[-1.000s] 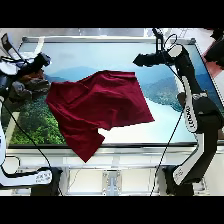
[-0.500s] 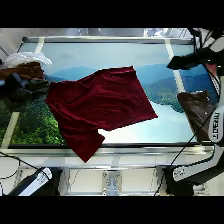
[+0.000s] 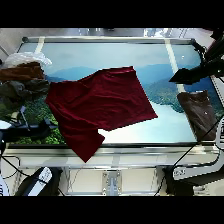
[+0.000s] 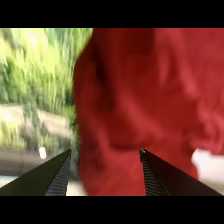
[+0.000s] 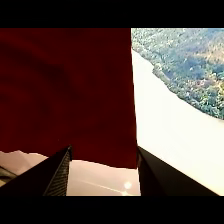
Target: Fold the shirts.
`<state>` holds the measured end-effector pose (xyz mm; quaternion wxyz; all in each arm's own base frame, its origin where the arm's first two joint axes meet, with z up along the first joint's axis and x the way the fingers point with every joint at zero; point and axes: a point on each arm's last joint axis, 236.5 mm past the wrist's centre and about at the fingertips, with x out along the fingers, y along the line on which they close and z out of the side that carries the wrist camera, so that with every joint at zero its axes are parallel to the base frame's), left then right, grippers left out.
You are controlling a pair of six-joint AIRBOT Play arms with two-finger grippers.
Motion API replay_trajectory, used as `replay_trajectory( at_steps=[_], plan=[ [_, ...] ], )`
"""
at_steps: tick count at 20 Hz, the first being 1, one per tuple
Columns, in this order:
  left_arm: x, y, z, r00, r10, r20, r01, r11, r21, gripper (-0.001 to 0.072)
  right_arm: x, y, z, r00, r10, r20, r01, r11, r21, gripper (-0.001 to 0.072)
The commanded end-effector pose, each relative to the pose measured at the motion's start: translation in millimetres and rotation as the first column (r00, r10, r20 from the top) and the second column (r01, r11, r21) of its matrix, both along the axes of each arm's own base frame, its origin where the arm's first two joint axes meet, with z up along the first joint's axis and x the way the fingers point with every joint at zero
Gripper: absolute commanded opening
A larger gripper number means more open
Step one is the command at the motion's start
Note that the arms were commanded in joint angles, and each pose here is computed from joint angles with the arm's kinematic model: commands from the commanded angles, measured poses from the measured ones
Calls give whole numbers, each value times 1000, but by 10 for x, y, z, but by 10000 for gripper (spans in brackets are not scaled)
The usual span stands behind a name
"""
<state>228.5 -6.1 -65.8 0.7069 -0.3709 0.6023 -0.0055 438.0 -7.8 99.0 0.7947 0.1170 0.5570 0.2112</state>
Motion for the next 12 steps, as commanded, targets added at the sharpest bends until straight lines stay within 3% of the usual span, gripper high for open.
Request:
replay_trajectory(
  at_steps=[1,6,7,8,9,12],
  plan=[
    [-301,-223,-276,997,4,-74,-8,998,-66,466,-36,69,29,1000,18,-2,-18,999,35,441],
    [-11,-247,-283,997,80,3,-79,990,-119,465,-5,231,149,999,32,27,-35,993,114,441],
    [49,-234,-305,995,102,11,-100,987,-128,427,-2,264,175,999,35,32,-39,991,130,441],
    [64,-226,-340,995,96,16,-93,988,-125,312,-3,291,196,999,38,35,-43,989,144,441],
    [62,-234,-372,996,88,12,-86,988,-130,275,-9,312,211,998,42,35,-47,987,154,440],
    [61,-236,-443,996,88,-4,-88,987,-132,268,-18,323,215,998,45,33,-50,986,159,440]
  ],
)
